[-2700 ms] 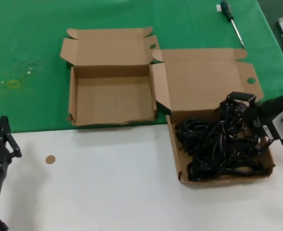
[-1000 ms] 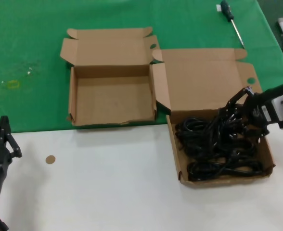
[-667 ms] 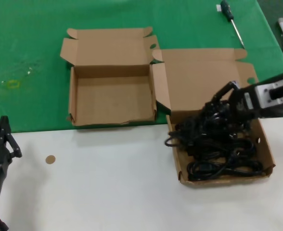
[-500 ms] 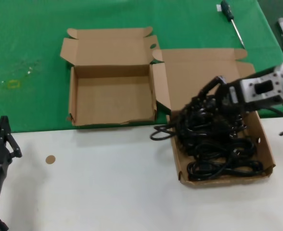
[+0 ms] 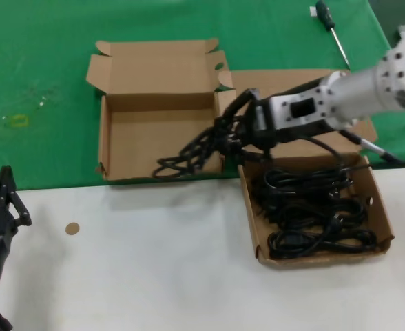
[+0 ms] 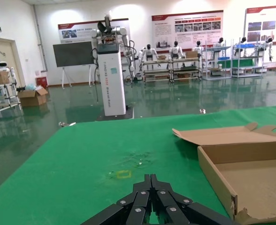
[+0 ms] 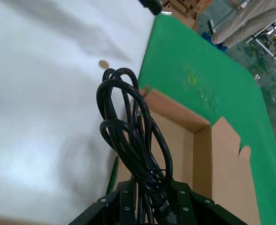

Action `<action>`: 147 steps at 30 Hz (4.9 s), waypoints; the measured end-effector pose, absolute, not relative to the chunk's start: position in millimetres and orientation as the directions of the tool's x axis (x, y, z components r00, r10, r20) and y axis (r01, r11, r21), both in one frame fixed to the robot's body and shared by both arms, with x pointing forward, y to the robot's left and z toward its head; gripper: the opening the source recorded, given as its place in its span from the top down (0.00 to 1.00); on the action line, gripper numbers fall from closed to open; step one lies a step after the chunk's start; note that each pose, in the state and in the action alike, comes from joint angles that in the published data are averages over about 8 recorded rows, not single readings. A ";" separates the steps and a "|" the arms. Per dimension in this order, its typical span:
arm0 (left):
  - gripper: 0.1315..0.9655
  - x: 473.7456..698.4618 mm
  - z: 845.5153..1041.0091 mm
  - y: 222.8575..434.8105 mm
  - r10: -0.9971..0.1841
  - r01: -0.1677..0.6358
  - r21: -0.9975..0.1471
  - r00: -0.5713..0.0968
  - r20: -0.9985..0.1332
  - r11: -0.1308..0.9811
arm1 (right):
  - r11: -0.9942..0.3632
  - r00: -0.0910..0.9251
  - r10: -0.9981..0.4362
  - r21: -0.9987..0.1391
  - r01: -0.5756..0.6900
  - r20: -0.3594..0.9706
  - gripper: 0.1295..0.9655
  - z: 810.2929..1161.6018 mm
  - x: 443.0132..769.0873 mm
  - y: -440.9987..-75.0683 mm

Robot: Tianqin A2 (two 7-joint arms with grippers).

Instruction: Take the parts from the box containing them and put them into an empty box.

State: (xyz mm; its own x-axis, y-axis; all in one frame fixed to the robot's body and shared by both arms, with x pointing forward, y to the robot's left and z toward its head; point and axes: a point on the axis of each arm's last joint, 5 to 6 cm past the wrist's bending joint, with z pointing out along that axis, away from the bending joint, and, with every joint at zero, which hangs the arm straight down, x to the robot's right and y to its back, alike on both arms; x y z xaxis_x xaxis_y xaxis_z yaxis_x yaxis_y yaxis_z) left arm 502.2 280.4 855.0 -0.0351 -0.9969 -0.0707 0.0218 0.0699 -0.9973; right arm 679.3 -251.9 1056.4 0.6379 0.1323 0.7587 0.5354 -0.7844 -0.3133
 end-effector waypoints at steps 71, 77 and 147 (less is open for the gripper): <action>0.98 502.2 855.0 280.4 -0.997 0.022 -0.997 -0.035 -0.071 0.070 | -0.822 0.472 0.045 -0.236 0.518 0.880 0.49 1002.2 747.5 -156.5; 0.98 502.2 855.0 280.4 -0.997 0.022 -0.997 -0.035 -0.071 0.070 | -0.807 0.453 0.038 -0.240 0.539 0.890 0.44 1013.5 737.1 -159.7; 0.01 502.2 855.0 280.4 -0.997 0.022 -0.997 -0.035 -0.071 0.070 | -0.277 0.242 -0.925 -0.956 0.101 0.293 0.00 871.6 571.7 -242.8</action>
